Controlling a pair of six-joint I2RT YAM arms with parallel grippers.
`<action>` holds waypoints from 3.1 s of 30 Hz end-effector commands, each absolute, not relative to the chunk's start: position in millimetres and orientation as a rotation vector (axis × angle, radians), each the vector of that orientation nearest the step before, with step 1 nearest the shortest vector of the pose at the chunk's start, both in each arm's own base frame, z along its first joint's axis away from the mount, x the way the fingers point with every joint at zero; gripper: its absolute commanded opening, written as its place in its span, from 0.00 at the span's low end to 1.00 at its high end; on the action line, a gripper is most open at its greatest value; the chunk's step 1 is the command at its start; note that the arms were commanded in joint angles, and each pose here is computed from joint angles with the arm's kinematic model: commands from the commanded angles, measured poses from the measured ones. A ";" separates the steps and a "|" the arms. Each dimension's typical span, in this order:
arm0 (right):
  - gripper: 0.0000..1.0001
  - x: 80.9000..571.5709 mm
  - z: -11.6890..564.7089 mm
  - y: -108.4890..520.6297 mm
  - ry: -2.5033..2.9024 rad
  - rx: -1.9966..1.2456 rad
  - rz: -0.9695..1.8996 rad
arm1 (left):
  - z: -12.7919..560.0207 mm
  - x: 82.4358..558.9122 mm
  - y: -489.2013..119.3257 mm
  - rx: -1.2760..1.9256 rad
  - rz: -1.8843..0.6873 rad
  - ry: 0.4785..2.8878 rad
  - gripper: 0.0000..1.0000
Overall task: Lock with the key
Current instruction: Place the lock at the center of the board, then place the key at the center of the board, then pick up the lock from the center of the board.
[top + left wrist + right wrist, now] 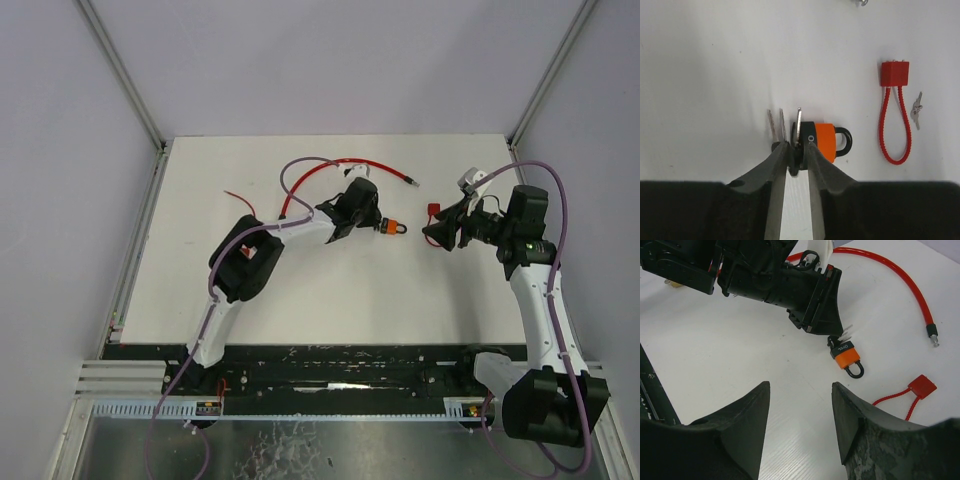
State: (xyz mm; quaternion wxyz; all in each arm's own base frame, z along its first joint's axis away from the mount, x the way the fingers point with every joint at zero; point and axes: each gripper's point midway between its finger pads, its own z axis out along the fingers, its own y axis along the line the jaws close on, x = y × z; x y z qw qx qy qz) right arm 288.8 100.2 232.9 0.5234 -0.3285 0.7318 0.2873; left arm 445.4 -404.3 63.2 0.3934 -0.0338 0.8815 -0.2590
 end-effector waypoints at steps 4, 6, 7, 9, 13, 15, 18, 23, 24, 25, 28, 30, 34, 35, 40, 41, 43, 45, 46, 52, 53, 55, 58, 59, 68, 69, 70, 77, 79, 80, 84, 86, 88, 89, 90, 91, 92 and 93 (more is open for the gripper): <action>0.59 293.3 239.2 99.3 1.714 -0.799 0.673 | 58.0 452.2 -397.4 -0.077 -0.587 2.266 0.42; 0.59 293.5 239.3 98.7 1.714 -0.796 0.672 | 64.9 453.3 -396.4 -0.060 -0.583 2.249 0.47; 0.59 293.5 239.5 98.5 1.714 -0.796 0.671 | 70.0 454.0 -395.2 -0.052 -0.580 2.235 0.48; 0.59 293.7 238.8 97.7 1.716 -0.796 0.670 | 81.0 452.5 -390.3 -0.028 -0.571 2.200 0.49; 0.59 293.1 239.1 96.5 1.715 -0.795 0.667 | 121.7 443.3 -379.9 0.057 -0.622 2.049 0.50; 0.59 292.9 239.4 96.6 1.713 -0.797 0.668 | 154.2 431.5 -374.5 0.110 -0.681 1.936 0.53; 0.59 292.5 239.5 96.2 1.711 -0.797 0.668 | 182.7 413.2 -365.3 0.191 -0.732 1.798 0.62; 0.59 292.2 240.5 94.9 1.708 -0.797 0.663 | 209.9 389.2 -350.0 0.235 -0.814 1.626 0.94; 0.59 292.0 240.7 95.0 1.706 -0.797 0.665 | 212.4 385.7 -347.0 0.233 -0.844 1.608 0.99; 0.59 291.8 240.8 94.8 1.706 -0.796 0.664 | 214.1 384.7 -343.6 0.225 -0.881 1.600 1.00; 0.59 291.6 241.1 94.4 1.705 -0.797 0.664 | 216.2 382.3 -338.1 0.201 -0.990 1.614 1.00; 0.60 291.3 241.8 94.7 1.702 -0.799 0.664 | 213.4 385.2 -331.5 0.155 -1.026 1.651 1.00; 0.60 291.2 242.2 94.8 1.700 -0.800 0.664 | 206.4 390.9 -316.0 0.059 -1.071 1.730 1.00; 0.60 291.0 242.7 95.1 1.698 -0.802 0.665 | 205.5 393.4 -311.4 0.033 -1.081 1.753 1.00; 0.60 289.8 243.4 95.6 1.694 -0.806 0.669 | 195.3 401.1 -288.0 -0.066 -1.118 1.877 0.95; 0.60 289.4 243.9 96.1 1.691 -0.808 0.671 | 192.2 402.4 -281.0 -0.087 -1.111 1.896 0.95; 0.60 288.4 244.8 97.0 1.686 -0.811 0.676 | 187.0 409.0 -259.7 -0.132 -1.068 1.928 0.94; 0.59 287.5 245.3 97.8 1.683 -0.811 0.682 | 181.4 413.5 -238.0 -0.202 -1.022 1.976 0.94; 0.59 287.2 245.3 98.0 1.682 -0.812 0.683 | 181.1 415.0 -226.8 -0.229 -1.009 1.995 0.93; 0.59 283.6 250.8 100.6 1.662 -0.820 0.695 | 176.5 410.8 -177.4 -0.319 -0.895 2.067 0.93; 0.59 283.0 252.0 101.0 1.657 -0.821 0.694 | 173.0 410.1 -170.2 -0.339 -0.862 2.086 0.93; 0.59 282.5 252.8 101.3 1.652 -0.823 0.692 | 168.3 406.0 -159.5 -0.342 -0.804 2.126 0.93; 0.59 281.3 253.5 101.7 1.648 -0.825 0.693 | 163.9 405.6 -139.2 -0.351 -0.647 2.166 0.93; 0.59 281.2 253.7 102.0 1.646 -0.825 0.696 | 165.8 408.5 -130.4 -0.346 -0.577 2.176 0.93; 0.59 280.8 252.6 102.3 1.644 -0.829 0.697 | 130.3 400.8 -71.0 -0.246 -0.063 2.432 0.93; 0.59 280.8 253.0 102.2 1.643 -0.830 0.695 | 122.5 399.3 -66.1 -0.232 -0.026 2.465 0.93; 0.59 280.7 253.0 102.3 1.641 -0.831 0.694 | 113.5 396.3 -63.8 -0.213 -0.002 2.506 0.92; 0.59 281.9 248.9 101.5 1.652 -0.826 0.695 | 60.0 380.2 -47.2 -0.110 0.183 2.724 0.68; 0.59 282.2 248.3 101.4 1.655 -0.825 0.696 | 50.8 377.3 -44.8 -0.097 0.208 2.757 0.61; 0.59 281.9 248.2 101.6 1.654 -0.825 0.698 | 46.1 375.6 -44.2 -0.088 0.219 2.775 0.58; 0.59 281.7 248.0 101.8 1.653 -0.827 0.699 | 38.5 376.7 -44.9 -0.041 0.221 2.799 0.51; 0.59 281.9 247.6 101.7 1.654 -0.826 0.700 | 36.9 379.6 -45.9 -0.021 0.217 2.805 0.49; 0.59 282.0 247.9 101.6 1.654 -0.826 0.698 | 34.1 381.2 -48.1 -0.001 0.205 2.816 0.46; 0.59 282.0 247.7 101.7 1.654 -0.826 0.699 | 32.2 381.8 -48.9 0.006 0.199 2.822 0.44; 0.59 282.0 247.5 101.7 1.655 -0.826 0.700 | 29.9 382.3 -50.0 0.012 0.193 2.830 0.42; 0.59 281.9 247.2 101.7 1.656 -0.826 0.701 | 28.0 382.6 -51.5 0.017 0.186 2.836 0.41; 0.59 282.0 247.4 101.7 1.656 -0.825 0.700 | 26.5 383.4 -52.7 0.019 0.178 2.840 0.40; 0.59 282.2 247.2 101.5 1.655 -0.826 0.698 | 24.0 383.5 -54.0 0.022 0.168 2.848 0.40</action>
